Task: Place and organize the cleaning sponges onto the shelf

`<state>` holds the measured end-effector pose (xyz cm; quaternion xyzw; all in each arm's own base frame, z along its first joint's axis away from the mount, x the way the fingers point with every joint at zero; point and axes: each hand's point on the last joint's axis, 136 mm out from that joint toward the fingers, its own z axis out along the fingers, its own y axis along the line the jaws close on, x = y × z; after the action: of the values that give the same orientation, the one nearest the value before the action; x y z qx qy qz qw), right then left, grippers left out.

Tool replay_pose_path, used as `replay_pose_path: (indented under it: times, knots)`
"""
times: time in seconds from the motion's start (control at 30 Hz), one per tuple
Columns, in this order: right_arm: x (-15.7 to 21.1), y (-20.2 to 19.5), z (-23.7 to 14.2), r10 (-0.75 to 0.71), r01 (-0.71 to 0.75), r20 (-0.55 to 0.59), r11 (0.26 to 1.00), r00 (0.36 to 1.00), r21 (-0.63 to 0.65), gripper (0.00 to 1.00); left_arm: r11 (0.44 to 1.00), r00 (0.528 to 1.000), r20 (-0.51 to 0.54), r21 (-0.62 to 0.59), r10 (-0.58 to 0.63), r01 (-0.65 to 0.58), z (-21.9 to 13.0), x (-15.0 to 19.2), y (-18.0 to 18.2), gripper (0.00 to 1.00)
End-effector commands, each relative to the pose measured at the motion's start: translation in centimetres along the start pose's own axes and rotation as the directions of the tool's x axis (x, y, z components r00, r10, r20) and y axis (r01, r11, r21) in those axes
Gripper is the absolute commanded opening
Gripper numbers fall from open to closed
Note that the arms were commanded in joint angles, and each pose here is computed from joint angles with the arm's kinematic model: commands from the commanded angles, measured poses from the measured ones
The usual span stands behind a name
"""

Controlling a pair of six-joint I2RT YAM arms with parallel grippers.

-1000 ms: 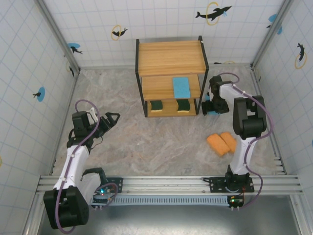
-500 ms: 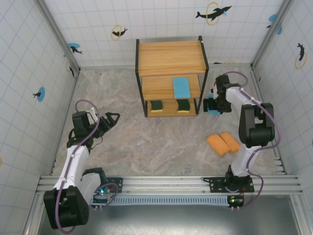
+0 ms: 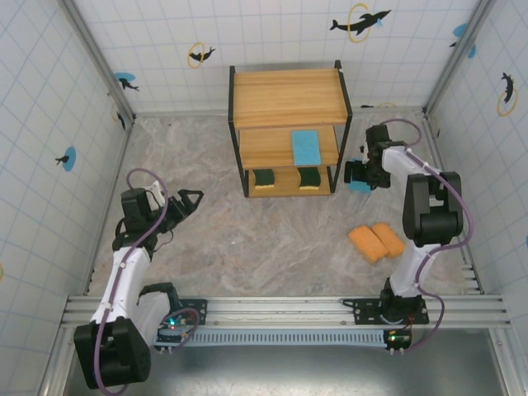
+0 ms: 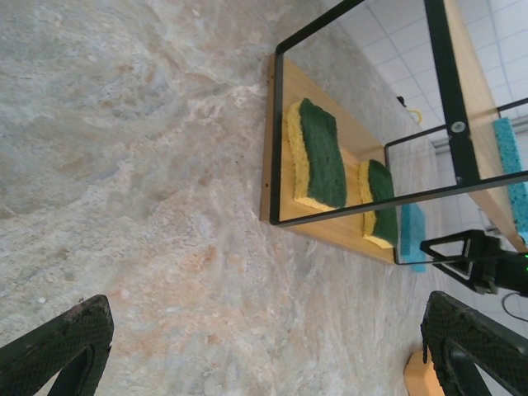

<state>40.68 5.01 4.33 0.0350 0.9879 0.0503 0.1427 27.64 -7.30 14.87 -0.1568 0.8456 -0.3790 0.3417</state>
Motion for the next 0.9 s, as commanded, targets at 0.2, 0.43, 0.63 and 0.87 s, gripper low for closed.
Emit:
replay_pose_path:
  times: [0.2, 0.43, 0.63, 0.87]
  knots:
    - [-1.6, -0.4, 1.5, 0.083, -0.084, 0.027, 0.995, 0.996, 0.050, 0.99, 0.999, 1.000, -0.018, 0.048, -0.005, 0.006, 0.1, 0.5, -0.7, 0.98]
    - [-0.7, -0.5, 2.5, 0.095, -0.096, 0.013, 0.992, 0.995, 0.082, 0.96, 0.999, 1.000, -0.023, 0.050, -0.003, 0.004, 0.3, 0.8, -0.7, 0.97]
    - [0.4, -0.9, 3.2, 0.132, -0.132, 0.011, 0.987, 0.991, 0.090, 0.81, 0.999, 1.000, -0.029, 0.049, -0.008, 0.010, 0.5, 0.9, -0.5, 0.98]
    - [1.5, -1.0, 2.7, 0.157, -0.159, 0.034, 0.984, 0.987, 0.078, 0.70, 0.999, 0.999, -0.033, 0.048, -0.003, 0.005, 0.6, 1.0, -0.5, 0.98]
